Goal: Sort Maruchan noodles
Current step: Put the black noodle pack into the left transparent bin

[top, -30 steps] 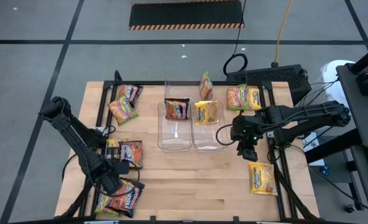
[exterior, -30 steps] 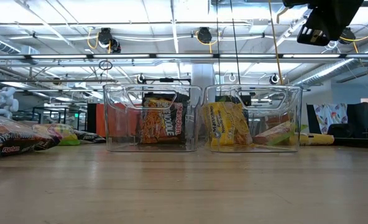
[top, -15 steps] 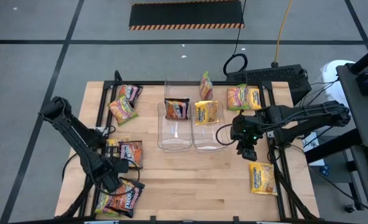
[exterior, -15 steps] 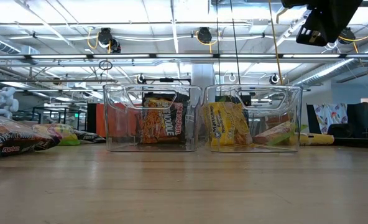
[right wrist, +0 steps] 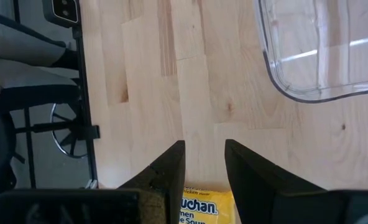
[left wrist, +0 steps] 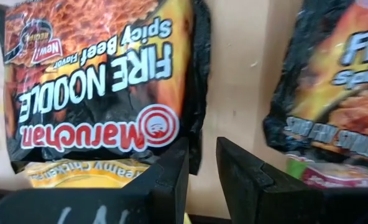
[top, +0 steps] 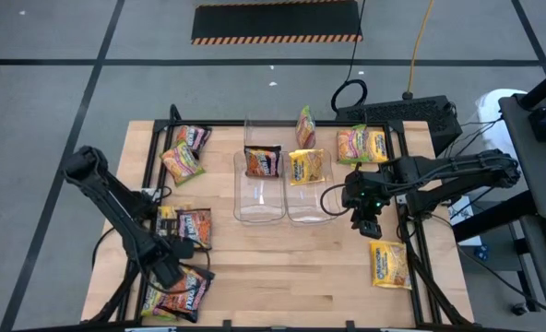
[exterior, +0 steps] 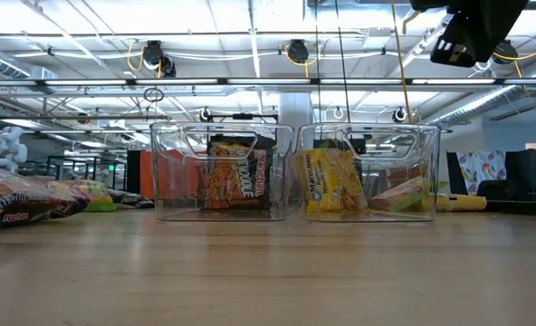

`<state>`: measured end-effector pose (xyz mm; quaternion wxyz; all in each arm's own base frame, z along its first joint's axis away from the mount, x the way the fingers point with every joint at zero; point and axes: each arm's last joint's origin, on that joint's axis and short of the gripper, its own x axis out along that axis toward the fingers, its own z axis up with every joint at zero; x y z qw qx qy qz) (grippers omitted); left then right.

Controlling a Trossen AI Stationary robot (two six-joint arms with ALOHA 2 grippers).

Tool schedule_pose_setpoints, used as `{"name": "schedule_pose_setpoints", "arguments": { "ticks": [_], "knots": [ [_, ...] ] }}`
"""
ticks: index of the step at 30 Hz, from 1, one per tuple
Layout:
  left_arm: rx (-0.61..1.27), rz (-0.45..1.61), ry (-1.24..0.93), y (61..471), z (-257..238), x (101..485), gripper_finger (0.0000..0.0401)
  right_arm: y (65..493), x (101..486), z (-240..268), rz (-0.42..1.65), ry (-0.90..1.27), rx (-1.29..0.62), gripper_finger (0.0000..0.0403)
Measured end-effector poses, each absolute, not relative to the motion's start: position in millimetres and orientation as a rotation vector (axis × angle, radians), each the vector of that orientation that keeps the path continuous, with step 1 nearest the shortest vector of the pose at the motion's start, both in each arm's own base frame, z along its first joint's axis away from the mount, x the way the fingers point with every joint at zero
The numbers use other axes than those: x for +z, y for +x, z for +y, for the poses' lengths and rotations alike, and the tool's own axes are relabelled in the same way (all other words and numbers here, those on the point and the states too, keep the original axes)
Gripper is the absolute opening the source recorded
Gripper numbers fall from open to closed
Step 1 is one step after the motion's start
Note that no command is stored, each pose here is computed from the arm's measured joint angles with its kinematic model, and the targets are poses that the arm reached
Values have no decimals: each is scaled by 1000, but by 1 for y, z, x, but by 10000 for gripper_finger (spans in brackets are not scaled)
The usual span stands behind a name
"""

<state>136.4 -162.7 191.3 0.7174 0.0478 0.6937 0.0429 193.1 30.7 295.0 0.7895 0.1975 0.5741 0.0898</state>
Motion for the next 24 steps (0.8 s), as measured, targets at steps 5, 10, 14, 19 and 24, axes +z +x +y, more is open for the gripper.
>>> {"name": "schedule_pose_setpoints", "arguments": {
  "ticks": [5, 10, 14, 19, 24],
  "knots": [
    [123, 1566, 139, 139, -166, 182, 90, 193, 295, 31, 1236, 423, 195, 109],
    [151, 1585, 154, 140, -168, 175, 90, 193, 295, 31, 1236, 423, 195, 109],
    [164, 1593, 158, 141, -169, 172, 90, 193, 295, 31, 1236, 423, 195, 109],
    [191, 1592, 137, 141, -169, 171, 90, 193, 295, 31, 1236, 423, 195, 109],
    [242, 1592, 102, 141, -168, 172, 90, 193, 295, 31, 1235, 423, 195, 109]
  ]
}}
